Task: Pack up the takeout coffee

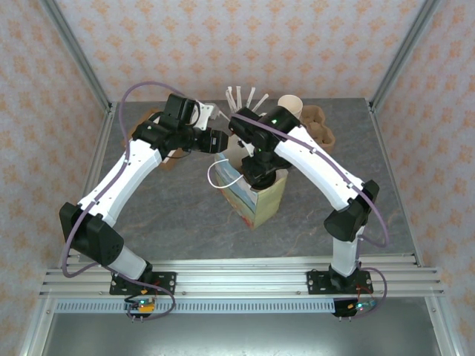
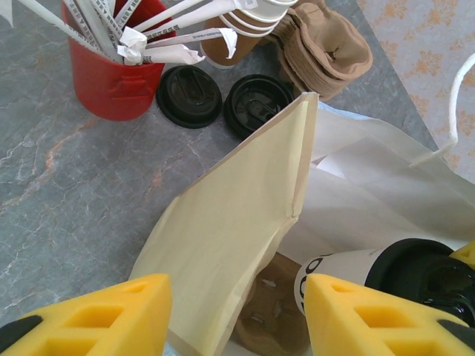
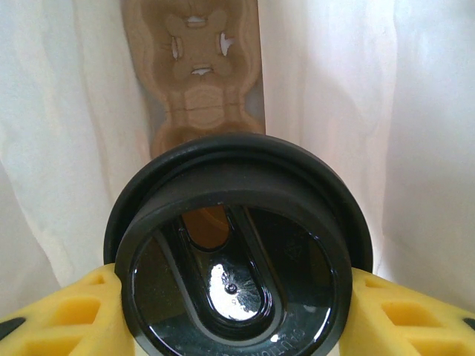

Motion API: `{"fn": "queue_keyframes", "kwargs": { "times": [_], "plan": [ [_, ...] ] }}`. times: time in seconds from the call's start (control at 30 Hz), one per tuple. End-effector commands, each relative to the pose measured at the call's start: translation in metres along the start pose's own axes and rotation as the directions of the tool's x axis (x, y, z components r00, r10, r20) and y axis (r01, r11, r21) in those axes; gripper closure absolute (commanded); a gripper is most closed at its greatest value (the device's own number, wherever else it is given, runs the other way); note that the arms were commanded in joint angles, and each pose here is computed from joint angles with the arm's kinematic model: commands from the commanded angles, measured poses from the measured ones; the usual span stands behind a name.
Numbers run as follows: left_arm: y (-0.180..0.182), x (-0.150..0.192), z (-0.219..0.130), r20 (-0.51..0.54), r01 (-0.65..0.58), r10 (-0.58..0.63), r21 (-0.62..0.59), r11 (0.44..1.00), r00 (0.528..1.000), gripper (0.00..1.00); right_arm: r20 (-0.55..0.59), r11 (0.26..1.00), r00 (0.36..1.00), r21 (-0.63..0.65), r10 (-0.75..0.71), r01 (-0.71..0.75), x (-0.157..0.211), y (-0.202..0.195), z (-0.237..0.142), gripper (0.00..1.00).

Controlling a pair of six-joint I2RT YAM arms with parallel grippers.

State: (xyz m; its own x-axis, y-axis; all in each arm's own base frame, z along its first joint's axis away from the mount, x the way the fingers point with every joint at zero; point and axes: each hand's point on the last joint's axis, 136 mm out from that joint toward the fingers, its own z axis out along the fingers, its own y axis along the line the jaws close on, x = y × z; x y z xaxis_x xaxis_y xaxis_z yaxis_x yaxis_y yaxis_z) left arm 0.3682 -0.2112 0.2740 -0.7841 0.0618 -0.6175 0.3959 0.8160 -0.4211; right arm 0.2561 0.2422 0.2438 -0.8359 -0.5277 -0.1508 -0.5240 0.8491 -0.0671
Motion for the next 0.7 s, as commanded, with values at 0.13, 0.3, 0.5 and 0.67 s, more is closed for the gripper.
{"fn": "queue_keyframes", "kwargs": {
  "times": [0.13,0.3,0.5,0.67],
  "plan": [
    [-0.002,-0.007,-0.006,0.024,-0.015,0.016,-0.017,1.0,1.0,0.49,-0.05,1.0,0.998,0.008,-0.023,0.024,0.008,0.0,0.008,0.51],
    [-0.001,-0.007,-0.005,0.024,-0.015,0.016,-0.019,1.0,1.0,0.48,-0.058,1.0,0.998,0.001,-0.029,0.029,0.007,0.003,0.012,0.51],
    [0.0,-0.007,-0.005,0.024,-0.013,0.014,-0.023,1.0,1.0,0.48,-0.057,1.0,0.998,-0.01,-0.025,0.025,0.005,0.005,0.018,0.51],
    [0.0,-0.006,-0.006,0.024,-0.014,0.014,-0.024,1.0,1.0,0.48,-0.063,1.0,0.998,-0.011,-0.022,0.021,0.004,0.005,0.024,0.52]
  ]
}}
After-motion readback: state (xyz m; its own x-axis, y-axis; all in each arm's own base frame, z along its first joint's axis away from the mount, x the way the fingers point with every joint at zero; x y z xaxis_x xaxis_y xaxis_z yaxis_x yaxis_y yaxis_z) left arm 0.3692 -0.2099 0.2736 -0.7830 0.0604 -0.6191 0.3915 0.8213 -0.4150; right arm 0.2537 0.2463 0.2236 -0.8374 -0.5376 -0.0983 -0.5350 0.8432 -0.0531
